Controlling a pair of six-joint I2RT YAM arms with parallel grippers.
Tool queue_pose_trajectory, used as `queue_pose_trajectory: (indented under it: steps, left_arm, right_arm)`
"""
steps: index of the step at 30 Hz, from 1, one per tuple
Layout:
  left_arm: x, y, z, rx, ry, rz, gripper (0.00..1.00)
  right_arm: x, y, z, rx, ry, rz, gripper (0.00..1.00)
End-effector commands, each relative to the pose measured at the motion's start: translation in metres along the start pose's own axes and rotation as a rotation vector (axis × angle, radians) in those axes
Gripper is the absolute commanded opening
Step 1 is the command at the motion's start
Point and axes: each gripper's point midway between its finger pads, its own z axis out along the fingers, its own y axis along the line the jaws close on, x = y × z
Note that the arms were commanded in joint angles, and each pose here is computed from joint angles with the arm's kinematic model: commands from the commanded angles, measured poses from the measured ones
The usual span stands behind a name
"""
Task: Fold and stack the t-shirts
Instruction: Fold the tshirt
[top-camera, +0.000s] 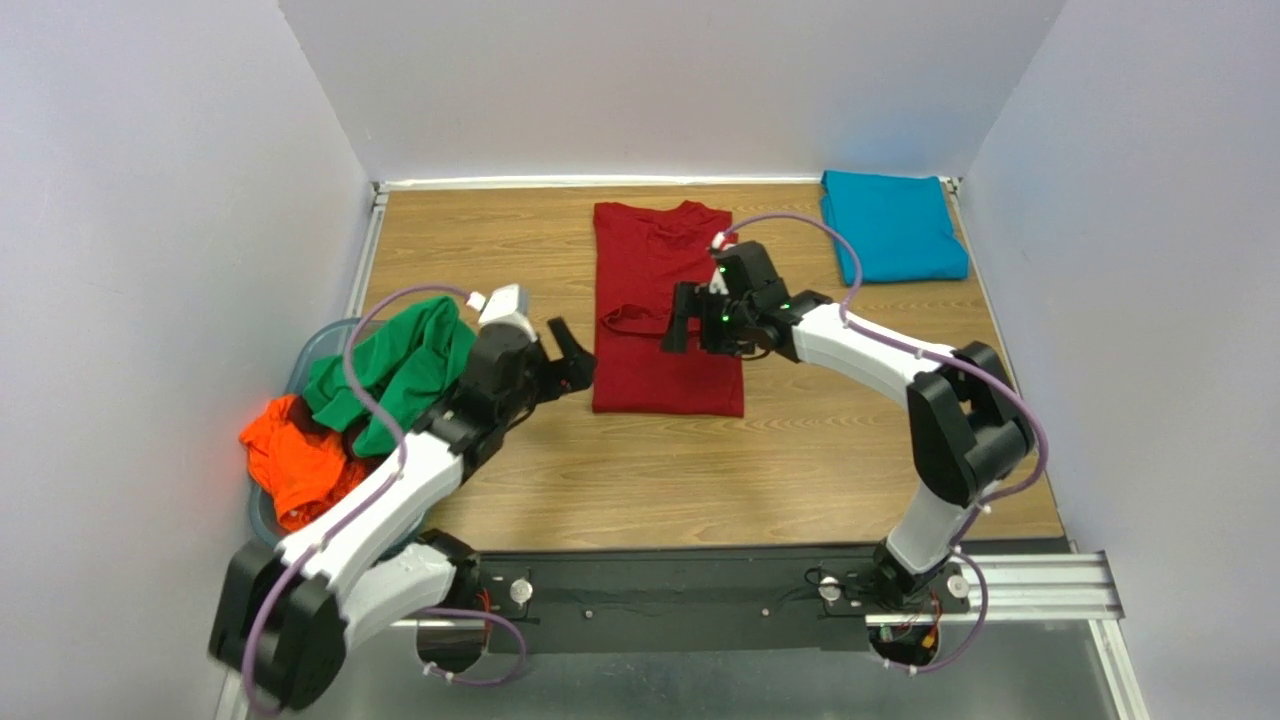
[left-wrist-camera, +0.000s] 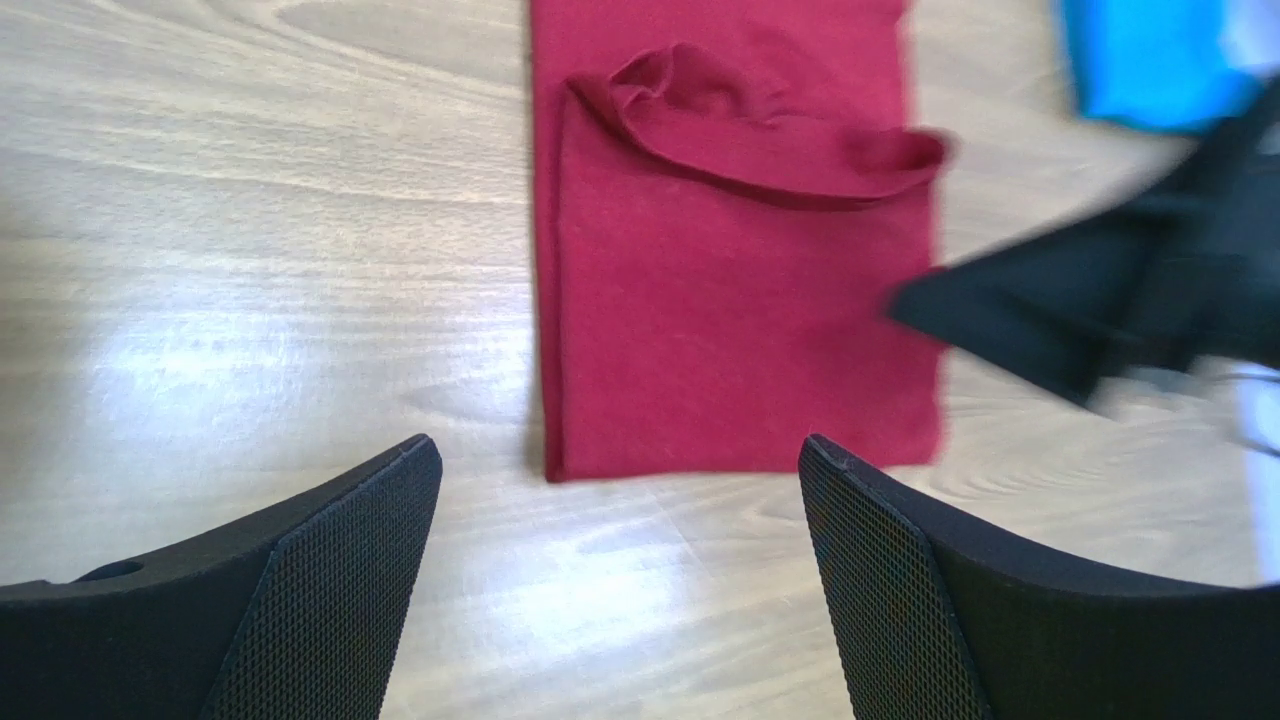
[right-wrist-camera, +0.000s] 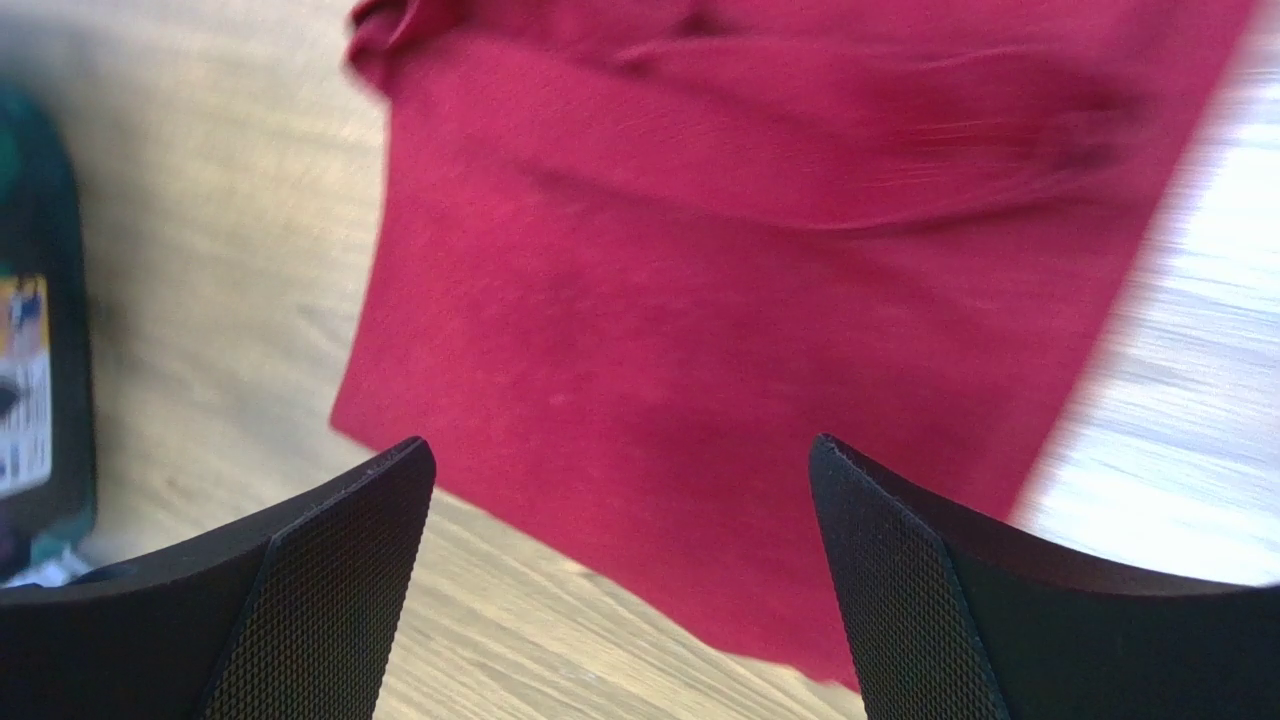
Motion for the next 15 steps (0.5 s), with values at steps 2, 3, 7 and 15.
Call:
queue_pose_trajectory:
  steps: [2,3,7,15]
  left_arm:
    - [-0.024,-0.007,-0.041,0.11,-0.195,-0.111,0.96]
    - [-0.033,-0.012,-0.056,0.153,-0.251,-0.135,0.96]
    - [-0.05,-0.004,-0.076,0.168,-0.387,-0.236,0.96]
    - [-0.06,0.005,-0.084,0.144,-0.458,-0.297,0.96]
  right_arm:
    - [0.013,0.017,0.027,-0.091,0.057,-0.04,1.0]
    - [0.013,0.017,0.031,-0.089,0.057,-0.043,1.0]
    - [0.012,0.014,0.054,-0.081,0.052,-0.047,1.0]
    - [0.002,0.011,0.078,-0.068,0.014,-0.054,1.0]
